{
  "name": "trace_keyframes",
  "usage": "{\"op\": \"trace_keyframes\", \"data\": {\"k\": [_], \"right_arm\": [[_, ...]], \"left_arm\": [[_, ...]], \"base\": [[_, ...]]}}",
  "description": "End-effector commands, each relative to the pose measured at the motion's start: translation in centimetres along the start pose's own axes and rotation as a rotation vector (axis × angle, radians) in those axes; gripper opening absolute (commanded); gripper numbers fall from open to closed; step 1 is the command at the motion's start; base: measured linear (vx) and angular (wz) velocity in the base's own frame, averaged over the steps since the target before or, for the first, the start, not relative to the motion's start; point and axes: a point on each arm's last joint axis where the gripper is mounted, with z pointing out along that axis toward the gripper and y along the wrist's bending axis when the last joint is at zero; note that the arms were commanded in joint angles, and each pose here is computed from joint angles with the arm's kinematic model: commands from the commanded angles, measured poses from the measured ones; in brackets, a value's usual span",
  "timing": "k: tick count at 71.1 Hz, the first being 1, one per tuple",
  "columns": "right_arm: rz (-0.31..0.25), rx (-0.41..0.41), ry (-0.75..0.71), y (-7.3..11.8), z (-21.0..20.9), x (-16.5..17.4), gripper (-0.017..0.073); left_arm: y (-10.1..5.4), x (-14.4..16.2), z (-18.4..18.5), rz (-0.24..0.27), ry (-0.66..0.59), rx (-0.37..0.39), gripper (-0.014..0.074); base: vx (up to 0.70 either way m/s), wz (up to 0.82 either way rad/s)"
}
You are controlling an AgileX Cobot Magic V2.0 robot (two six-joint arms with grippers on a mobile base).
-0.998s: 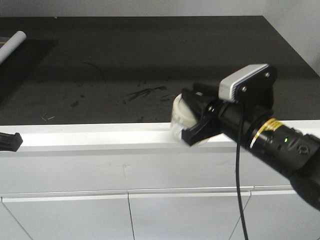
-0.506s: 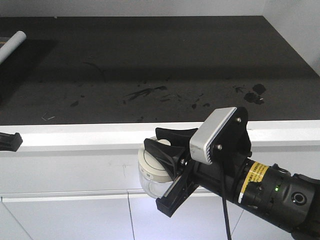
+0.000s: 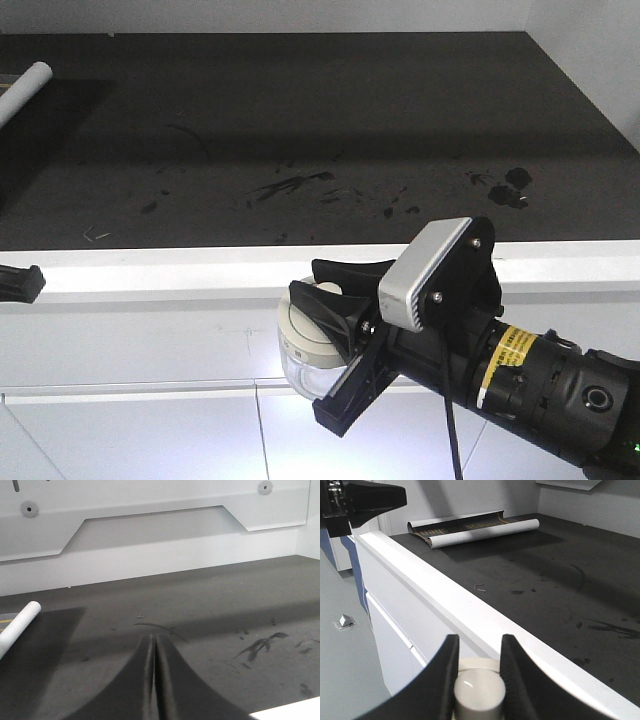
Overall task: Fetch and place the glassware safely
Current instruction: 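Pull the held jar back out of the cabinet with the right gripper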
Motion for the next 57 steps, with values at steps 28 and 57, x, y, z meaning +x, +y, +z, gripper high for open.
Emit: {"op": "trace_keyframes", "data": {"k": [28, 57], "right_arm": [[-0.007, -0.014, -0.154, 0.11, -0.46, -2.53, -0.0003], [-0.007, -0.014, -0.154, 0.11, -0.46, -2.53, -0.0003]], "left_arm": [[0.02, -1.65, 0.03, -0.011, -0.105, 0.002, -0.0007], [0.02, -1.62, 0.05, -0.012, -0.104, 0.003, -0.0007]], "base": [[0.0, 0.0], [-0.02, 0.08]]}}
